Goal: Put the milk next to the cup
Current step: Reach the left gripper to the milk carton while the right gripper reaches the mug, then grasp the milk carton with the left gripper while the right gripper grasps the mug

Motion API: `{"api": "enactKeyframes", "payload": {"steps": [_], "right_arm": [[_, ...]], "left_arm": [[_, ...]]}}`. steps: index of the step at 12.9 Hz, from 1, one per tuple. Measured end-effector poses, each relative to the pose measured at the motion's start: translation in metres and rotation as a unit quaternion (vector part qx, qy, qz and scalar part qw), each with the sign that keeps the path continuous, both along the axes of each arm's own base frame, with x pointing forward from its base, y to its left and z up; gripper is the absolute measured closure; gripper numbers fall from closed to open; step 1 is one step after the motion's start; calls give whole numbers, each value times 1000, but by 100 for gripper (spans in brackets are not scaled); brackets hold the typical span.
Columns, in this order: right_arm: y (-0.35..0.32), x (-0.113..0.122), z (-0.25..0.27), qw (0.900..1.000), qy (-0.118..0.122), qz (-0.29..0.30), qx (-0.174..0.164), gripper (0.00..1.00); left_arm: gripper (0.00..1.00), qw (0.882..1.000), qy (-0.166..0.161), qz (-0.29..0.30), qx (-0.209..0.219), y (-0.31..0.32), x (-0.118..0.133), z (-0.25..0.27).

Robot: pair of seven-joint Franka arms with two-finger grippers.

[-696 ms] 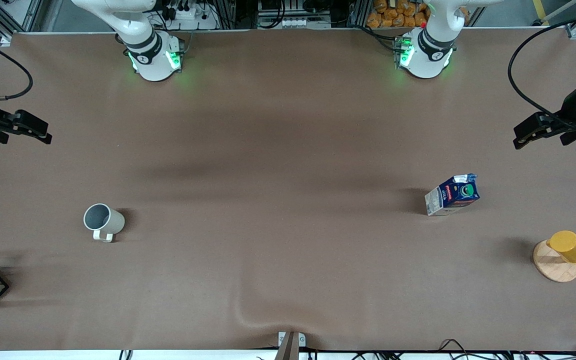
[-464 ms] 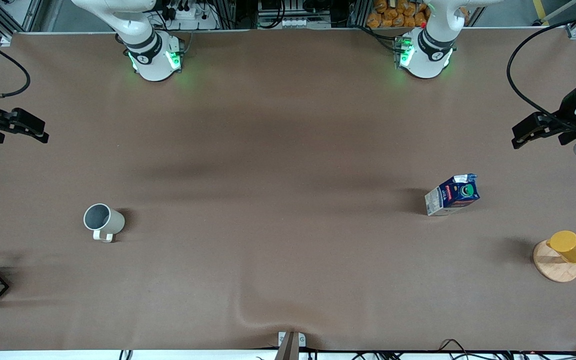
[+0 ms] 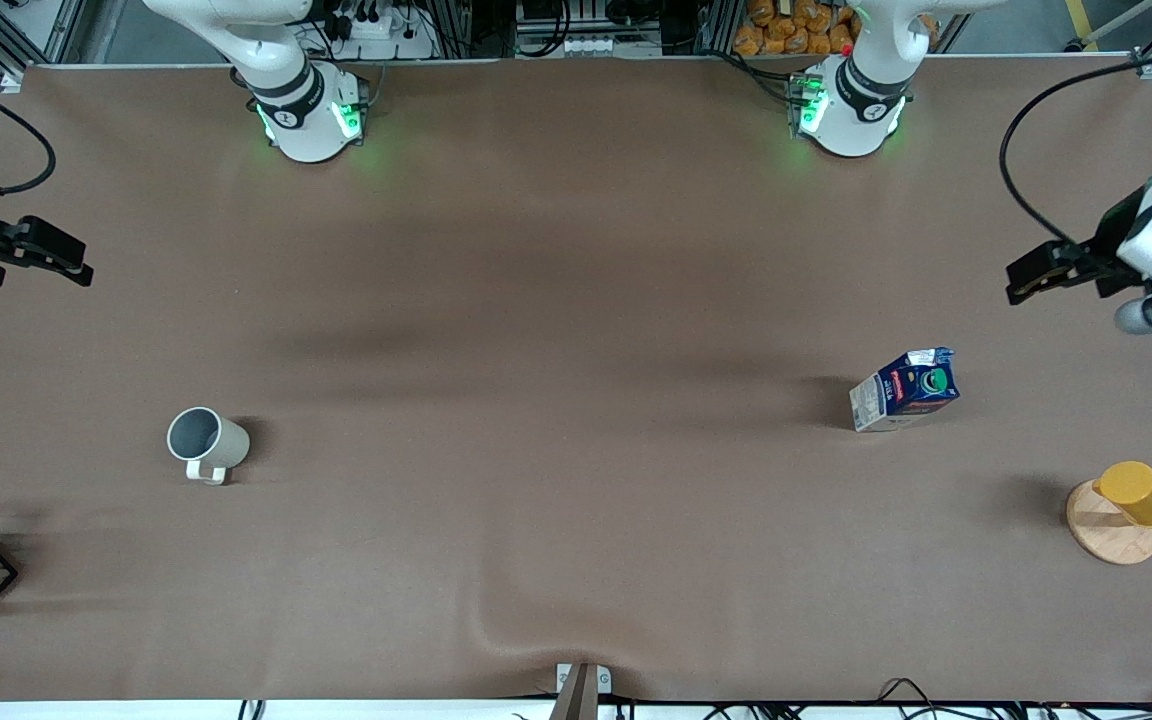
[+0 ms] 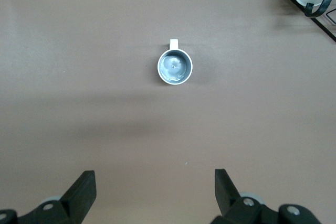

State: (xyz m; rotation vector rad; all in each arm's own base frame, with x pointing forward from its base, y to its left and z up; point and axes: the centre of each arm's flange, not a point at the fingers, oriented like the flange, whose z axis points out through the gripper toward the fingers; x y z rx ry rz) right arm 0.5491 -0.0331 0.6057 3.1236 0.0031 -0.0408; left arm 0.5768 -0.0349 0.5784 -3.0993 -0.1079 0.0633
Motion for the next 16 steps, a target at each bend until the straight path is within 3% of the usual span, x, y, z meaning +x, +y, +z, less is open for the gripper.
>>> {"api": "enactKeyframes", "payload": {"steps": [4,8,12,16], "right_arm": [[-2,12,-37,999,32,0,2,0],[-17,52,-139,997,81,-4,7,0],[-18,97,-231,997,46,57,9,0],[-25,106,-264,995,42,86,11,0]], "left_arm": [[0,1000,8,-2,0,0,6,-59],[0,1000,9,-3,-2,1,8,-116],[0,1000,20,-5,-4,-1,20,-158],[0,1000,25,-11,-6,-8,25,-178]]}}
